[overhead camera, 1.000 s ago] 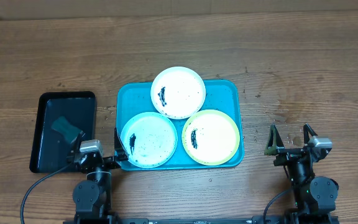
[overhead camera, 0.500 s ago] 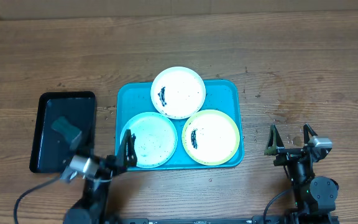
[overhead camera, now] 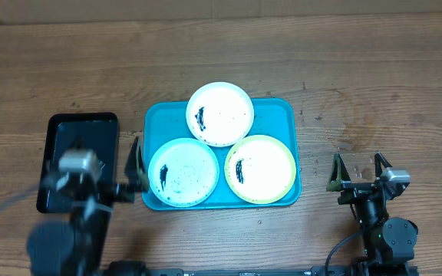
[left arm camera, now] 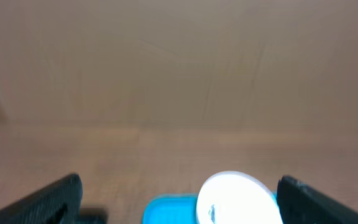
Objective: Clean dirty plates on tray and stack at the side
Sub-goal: 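Move the left gripper over the black water tray toward the sponge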
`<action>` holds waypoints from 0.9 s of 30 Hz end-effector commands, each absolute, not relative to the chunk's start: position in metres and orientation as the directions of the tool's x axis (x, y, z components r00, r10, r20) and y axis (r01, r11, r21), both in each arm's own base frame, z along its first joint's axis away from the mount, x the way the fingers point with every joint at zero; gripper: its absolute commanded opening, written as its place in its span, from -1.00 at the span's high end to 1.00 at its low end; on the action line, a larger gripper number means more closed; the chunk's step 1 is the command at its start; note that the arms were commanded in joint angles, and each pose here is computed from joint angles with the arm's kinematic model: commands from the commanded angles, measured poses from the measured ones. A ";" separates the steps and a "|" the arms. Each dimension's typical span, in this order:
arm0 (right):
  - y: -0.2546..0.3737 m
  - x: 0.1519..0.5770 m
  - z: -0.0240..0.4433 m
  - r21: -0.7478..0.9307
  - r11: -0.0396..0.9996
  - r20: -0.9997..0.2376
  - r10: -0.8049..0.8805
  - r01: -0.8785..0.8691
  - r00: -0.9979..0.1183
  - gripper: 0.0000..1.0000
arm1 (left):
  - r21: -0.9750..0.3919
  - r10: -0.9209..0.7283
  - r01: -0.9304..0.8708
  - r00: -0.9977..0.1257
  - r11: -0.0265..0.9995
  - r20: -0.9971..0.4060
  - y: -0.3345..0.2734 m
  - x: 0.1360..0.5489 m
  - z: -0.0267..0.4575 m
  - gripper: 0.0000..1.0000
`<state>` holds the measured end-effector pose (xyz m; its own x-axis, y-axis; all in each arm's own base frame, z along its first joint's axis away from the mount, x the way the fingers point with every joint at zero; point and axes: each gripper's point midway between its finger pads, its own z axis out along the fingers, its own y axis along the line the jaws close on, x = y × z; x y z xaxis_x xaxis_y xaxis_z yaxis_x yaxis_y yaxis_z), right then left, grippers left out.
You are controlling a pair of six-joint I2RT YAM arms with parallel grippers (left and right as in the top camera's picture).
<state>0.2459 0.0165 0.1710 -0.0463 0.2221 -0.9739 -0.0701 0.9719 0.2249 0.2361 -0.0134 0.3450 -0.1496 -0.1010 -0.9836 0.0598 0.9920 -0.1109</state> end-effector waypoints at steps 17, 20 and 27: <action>0.015 0.246 0.170 0.218 0.974 -0.976 0.215 -0.063 -0.039 -1.00 | -0.105 -0.276 -0.262 -0.791 0.959 -0.546 0.053 0.326 0.217 -1.00; 0.015 0.246 0.170 0.218 0.974 -0.976 0.215 -0.064 -0.039 -1.00 | -0.078 -0.466 -0.496 -0.734 0.865 -0.495 0.092 0.326 0.194 -0.99; 0.015 0.246 0.170 0.218 0.974 -0.976 0.215 -0.063 -0.039 -1.00 | -0.074 -0.722 -0.752 -0.593 0.655 -0.357 0.136 0.321 0.141 -1.00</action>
<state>0.2459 0.0164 0.1711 -0.0459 0.2221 -0.9739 -0.0698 0.9719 0.2249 0.3216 0.1204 0.1530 -0.6761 -0.6300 -0.3821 -0.6527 0.7527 -0.0861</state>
